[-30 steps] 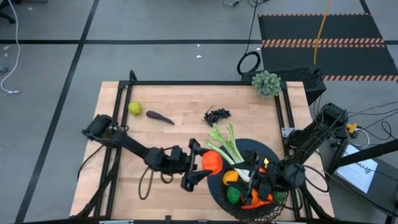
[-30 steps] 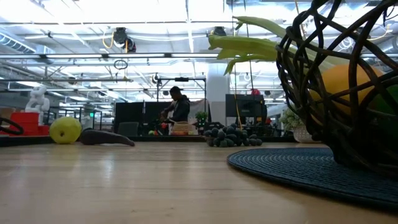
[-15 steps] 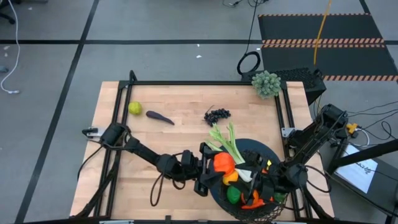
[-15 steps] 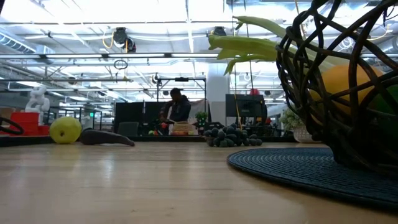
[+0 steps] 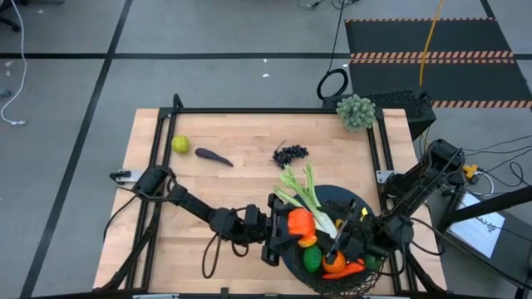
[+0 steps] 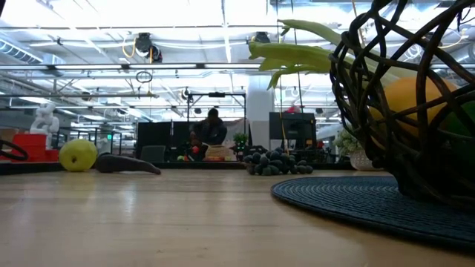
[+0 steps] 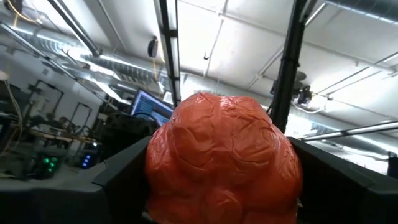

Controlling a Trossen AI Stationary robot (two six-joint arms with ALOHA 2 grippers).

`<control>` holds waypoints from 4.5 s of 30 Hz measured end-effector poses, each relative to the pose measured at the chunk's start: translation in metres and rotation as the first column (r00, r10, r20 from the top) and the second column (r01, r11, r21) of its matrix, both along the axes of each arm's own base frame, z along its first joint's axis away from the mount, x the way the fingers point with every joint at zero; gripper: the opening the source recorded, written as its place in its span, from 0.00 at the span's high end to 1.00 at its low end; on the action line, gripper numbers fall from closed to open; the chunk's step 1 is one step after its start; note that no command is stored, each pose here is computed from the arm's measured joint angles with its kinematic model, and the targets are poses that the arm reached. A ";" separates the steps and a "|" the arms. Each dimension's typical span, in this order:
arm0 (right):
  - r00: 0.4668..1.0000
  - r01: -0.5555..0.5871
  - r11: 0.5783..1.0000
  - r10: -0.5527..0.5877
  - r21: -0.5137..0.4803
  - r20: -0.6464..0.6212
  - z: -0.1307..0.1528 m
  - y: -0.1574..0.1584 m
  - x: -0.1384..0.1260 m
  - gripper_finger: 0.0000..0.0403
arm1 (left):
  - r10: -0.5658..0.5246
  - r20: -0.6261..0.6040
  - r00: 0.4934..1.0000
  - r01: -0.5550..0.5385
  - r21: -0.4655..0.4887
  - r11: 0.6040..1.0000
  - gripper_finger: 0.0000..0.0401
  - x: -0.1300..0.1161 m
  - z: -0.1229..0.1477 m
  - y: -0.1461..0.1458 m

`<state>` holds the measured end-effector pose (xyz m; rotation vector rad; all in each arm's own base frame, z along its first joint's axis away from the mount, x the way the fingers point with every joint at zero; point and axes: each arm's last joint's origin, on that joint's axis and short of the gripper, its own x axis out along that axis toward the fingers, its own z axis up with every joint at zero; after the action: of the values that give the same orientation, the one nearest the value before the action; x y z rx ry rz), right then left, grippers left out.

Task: Build produce basket
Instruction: Put the pumpkin into the wire basket

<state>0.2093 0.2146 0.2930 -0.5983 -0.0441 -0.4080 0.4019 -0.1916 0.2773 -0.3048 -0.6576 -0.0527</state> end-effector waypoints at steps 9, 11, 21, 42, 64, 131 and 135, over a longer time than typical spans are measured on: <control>0.990 -0.135 0.989 0.137 -0.056 0.041 0.001 0.005 0.001 0.39 | 0.011 -0.004 1.000 -0.011 -0.024 1.000 0.17 0.002 0.000 0.005; 0.990 -0.133 0.990 0.136 -0.055 0.043 0.001 0.004 0.002 0.39 | 0.004 -0.011 1.000 -0.005 -0.034 0.999 0.18 0.003 0.001 0.007; 0.992 -0.113 0.994 0.113 -0.005 0.062 0.001 -0.003 0.008 0.39 | 0.035 -0.040 0.999 -0.037 -0.040 0.999 0.15 0.005 -0.001 0.008; 0.991 -0.113 0.992 0.108 -0.056 -0.076 0.003 0.025 -0.040 0.39 | 0.117 -0.667 0.736 0.129 0.308 0.943 0.16 -0.027 0.036 0.019; 0.797 -0.527 0.832 0.555 0.173 -0.240 -0.051 -0.011 0.050 0.20 | -0.155 -0.936 0.317 0.425 -0.007 0.905 0.15 -0.046 -0.001 0.013; 0.732 -0.401 0.842 0.532 0.362 -0.426 -0.040 0.016 0.057 0.32 | 0.059 -0.960 0.274 0.301 0.144 0.943 0.03 -0.075 0.020 0.028; 0.764 -0.300 0.842 0.494 0.448 -0.416 -0.026 0.012 0.033 0.32 | 0.108 -0.966 0.235 0.288 0.175 0.941 0.03 -0.078 0.016 0.030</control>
<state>0.2427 0.2265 0.2672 -0.3029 0.4126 0.1861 0.3244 -0.1617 0.2930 0.0023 0.6966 -0.0706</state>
